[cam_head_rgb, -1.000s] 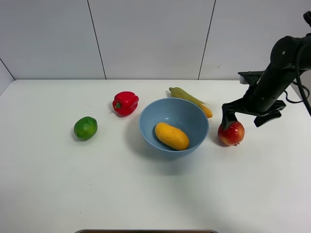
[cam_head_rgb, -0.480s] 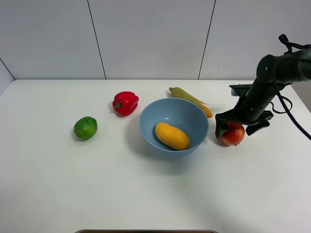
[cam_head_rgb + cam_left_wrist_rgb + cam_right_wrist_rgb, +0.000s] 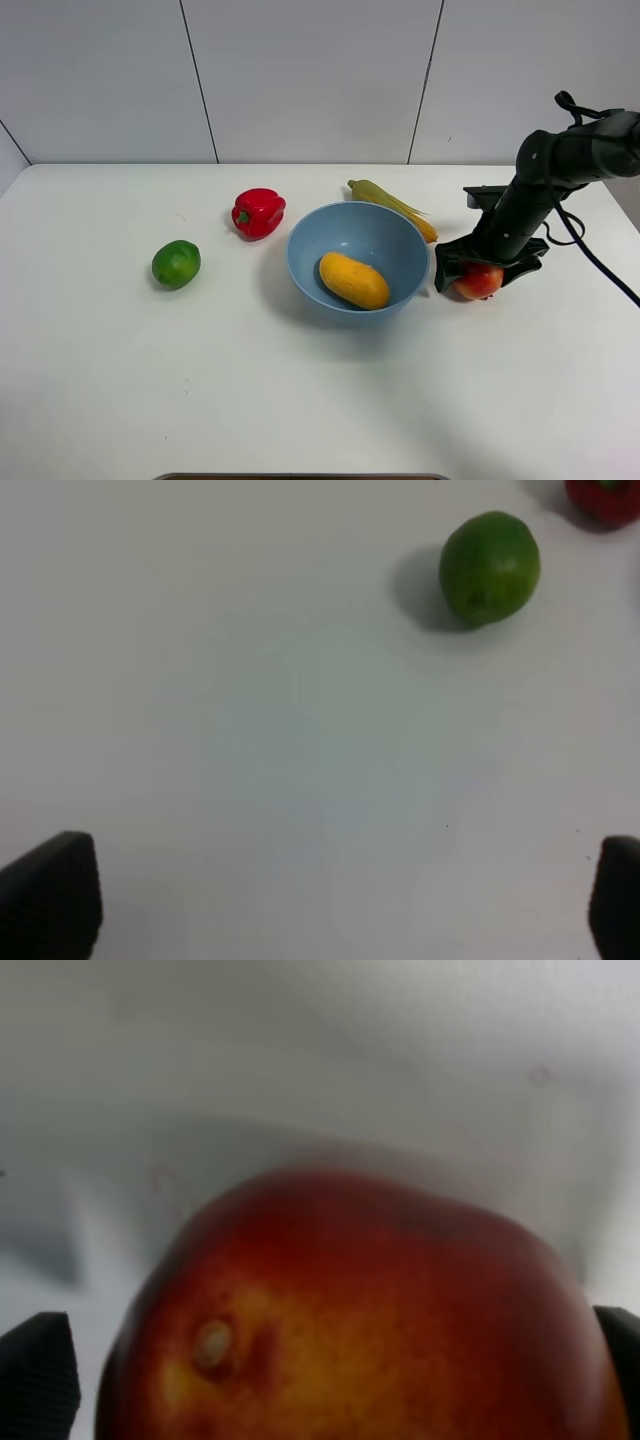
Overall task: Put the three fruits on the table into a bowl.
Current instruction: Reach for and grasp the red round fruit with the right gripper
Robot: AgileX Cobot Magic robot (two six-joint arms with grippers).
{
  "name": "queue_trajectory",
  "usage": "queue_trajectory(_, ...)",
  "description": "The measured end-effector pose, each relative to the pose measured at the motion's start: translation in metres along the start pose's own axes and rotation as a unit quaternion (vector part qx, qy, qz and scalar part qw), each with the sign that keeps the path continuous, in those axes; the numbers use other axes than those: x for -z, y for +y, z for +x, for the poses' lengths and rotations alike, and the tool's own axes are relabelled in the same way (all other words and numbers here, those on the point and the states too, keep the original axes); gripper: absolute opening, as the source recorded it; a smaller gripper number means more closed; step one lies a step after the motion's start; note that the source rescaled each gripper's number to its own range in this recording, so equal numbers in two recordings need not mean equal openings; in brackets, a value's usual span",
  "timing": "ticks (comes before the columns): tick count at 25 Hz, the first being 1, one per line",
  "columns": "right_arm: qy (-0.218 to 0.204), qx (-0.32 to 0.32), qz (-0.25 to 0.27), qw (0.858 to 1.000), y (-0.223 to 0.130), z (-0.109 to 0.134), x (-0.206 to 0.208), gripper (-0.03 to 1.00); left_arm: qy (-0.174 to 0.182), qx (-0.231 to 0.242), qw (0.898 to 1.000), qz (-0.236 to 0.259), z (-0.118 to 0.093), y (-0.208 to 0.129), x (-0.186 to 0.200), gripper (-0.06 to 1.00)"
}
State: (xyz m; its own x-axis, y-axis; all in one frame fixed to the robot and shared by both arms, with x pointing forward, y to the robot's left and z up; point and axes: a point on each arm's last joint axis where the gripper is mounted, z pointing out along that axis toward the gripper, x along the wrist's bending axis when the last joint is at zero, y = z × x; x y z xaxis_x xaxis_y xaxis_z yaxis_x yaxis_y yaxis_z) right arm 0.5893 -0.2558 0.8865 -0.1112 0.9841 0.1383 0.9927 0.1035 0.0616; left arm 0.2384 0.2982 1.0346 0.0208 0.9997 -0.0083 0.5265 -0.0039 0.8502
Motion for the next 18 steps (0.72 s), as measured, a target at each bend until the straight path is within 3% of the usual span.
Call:
queue_trajectory(13,0.001,-0.004,0.007,1.000,0.000,-0.001,-0.010,0.96,0.000,0.000,1.000,0.000,0.000,0.000,0.000,1.00)
queue_trajectory(18,0.001,-0.004,0.008,1.000,0.000,-0.001,-0.010,0.66,0.000,0.000,1.000,0.000,0.000,0.000,0.000,1.00)
